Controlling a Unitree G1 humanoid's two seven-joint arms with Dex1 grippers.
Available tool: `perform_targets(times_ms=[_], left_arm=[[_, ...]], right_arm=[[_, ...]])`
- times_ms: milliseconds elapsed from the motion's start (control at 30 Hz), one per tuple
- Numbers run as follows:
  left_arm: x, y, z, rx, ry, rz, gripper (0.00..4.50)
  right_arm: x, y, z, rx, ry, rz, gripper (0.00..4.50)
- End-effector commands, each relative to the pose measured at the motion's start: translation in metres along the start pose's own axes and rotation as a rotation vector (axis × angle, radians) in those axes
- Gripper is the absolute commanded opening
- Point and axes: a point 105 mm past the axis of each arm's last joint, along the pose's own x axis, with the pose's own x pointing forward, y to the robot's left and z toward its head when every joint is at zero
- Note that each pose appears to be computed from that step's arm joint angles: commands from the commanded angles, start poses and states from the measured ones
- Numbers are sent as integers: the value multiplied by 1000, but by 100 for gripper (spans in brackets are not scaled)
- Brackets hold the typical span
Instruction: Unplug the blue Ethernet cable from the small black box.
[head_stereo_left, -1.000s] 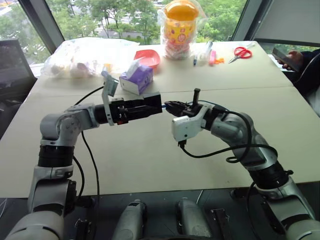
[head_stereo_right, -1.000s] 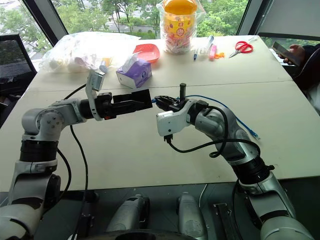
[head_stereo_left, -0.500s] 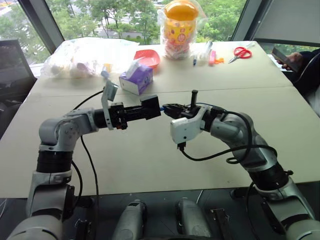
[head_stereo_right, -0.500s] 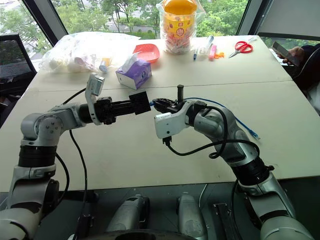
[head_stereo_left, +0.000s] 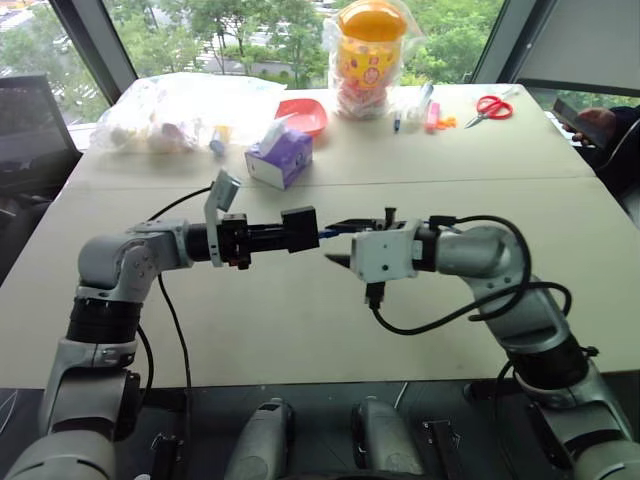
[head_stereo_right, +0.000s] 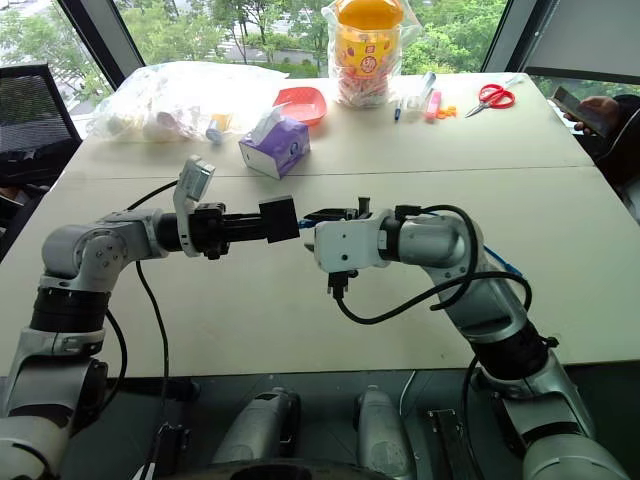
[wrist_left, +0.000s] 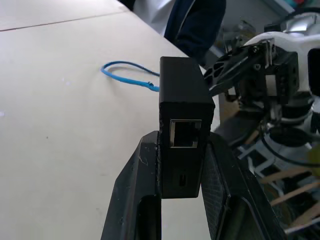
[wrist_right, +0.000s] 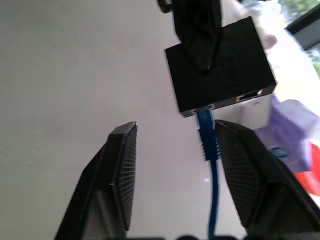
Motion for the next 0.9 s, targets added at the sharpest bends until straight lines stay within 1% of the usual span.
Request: perform_targets(times_ms=[33, 67, 167, 233, 300, 433, 667, 700, 767, 800, 833, 867, 900], left_arm=[[-3, -13, 16, 83, 25, -74, 47], [-6, -16, 17, 83, 33, -90, 47], [-12, -21, 21, 87, 50, -126, 47], [-14, -22, 22, 110, 73, -135, 47], [-15, -23, 22, 137, 94, -137, 47], [-16, -23, 27, 149, 81, -136, 47], [-14, -24, 34, 157, 46, -129, 47], [-14, -23, 34, 158, 43, -127, 47], [-14, -23, 35, 155, 38, -125, 47], [-14, -23, 34, 154, 37, -125, 47], [-14, -23, 34, 154, 37, -125, 47], [-14, -23, 34, 153, 38, -126, 47], [-14, -24, 34, 153, 38, -126, 47]], right_arm=[[-23, 1, 24, 183, -95, 112, 402], [-26, -3, 28, 272, -140, 135, 444], [-28, -24, 35, 498, -268, 117, 444], [-25, -39, 33, 647, -320, 94, 444], [-20, -44, 32, 753, -347, 112, 444], [-10, -43, 30, 838, -341, 142, 444], [5, -27, 30, 897, -318, 216, 444], [6, -25, 30, 900, -317, 219, 394], [8, -23, 30, 902, -310, 220, 324], [8, -23, 30, 904, -309, 221, 263], [8, -22, 30, 906, -309, 221, 212], [9, -23, 29, 909, -306, 218, 179], [10, -23, 29, 910, -303, 216, 179]])
